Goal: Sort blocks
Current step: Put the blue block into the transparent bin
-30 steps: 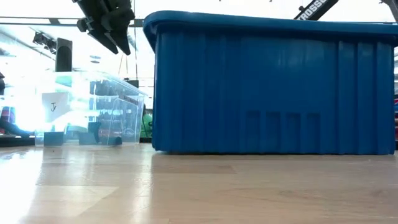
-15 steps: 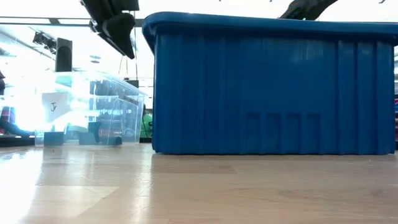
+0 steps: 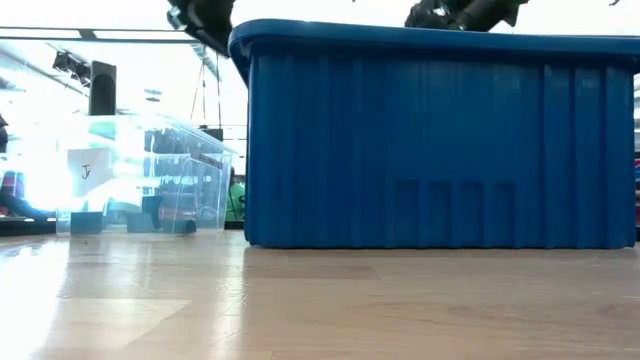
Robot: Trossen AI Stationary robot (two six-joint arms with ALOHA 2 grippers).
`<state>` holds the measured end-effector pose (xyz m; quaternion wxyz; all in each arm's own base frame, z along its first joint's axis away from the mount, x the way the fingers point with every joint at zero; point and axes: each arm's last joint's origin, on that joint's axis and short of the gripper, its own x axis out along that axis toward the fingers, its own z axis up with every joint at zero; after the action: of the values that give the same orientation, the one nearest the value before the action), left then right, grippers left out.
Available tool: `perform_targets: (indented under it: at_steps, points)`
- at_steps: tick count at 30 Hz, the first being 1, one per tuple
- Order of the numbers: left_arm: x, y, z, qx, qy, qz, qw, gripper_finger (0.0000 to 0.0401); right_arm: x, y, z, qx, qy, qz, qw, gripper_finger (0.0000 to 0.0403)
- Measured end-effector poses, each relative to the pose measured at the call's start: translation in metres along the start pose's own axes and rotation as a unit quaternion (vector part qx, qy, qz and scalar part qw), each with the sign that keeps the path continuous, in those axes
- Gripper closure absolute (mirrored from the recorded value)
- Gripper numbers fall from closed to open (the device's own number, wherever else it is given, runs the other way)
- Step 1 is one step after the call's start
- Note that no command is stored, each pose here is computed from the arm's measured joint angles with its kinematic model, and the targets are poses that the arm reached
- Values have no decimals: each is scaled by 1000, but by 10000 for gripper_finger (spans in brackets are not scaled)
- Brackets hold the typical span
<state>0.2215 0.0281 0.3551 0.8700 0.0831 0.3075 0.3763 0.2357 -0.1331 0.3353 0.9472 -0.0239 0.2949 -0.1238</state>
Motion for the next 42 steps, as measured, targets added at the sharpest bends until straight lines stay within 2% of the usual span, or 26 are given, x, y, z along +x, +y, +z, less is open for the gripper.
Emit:
perform_targets:
  at_steps: [4,9,16,20,23,31,37,42]
  points:
    - [2,-5,16,25,-65,-28,997,110,9,10,19,22,-87,52,995,276]
    - [9,-19,37,131,-154,-66,977,110,22,23,35,56,-163,135,976,276]
    - [25,-46,50,215,-212,-56,952,110,36,33,43,108,-182,265,941,276]
    - [31,-58,49,263,-214,-50,940,111,39,38,43,112,-179,283,936,276]
    - [32,-64,49,269,-215,-55,937,118,38,38,43,123,-176,290,933,276]
    - [26,-72,47,272,-218,-58,936,156,36,31,43,123,-181,295,930,276]
    - [26,-74,48,269,-223,-63,935,158,37,26,44,130,-189,284,931,276]
    - [28,-74,52,253,-237,-54,936,159,35,29,47,134,-196,303,923,276]
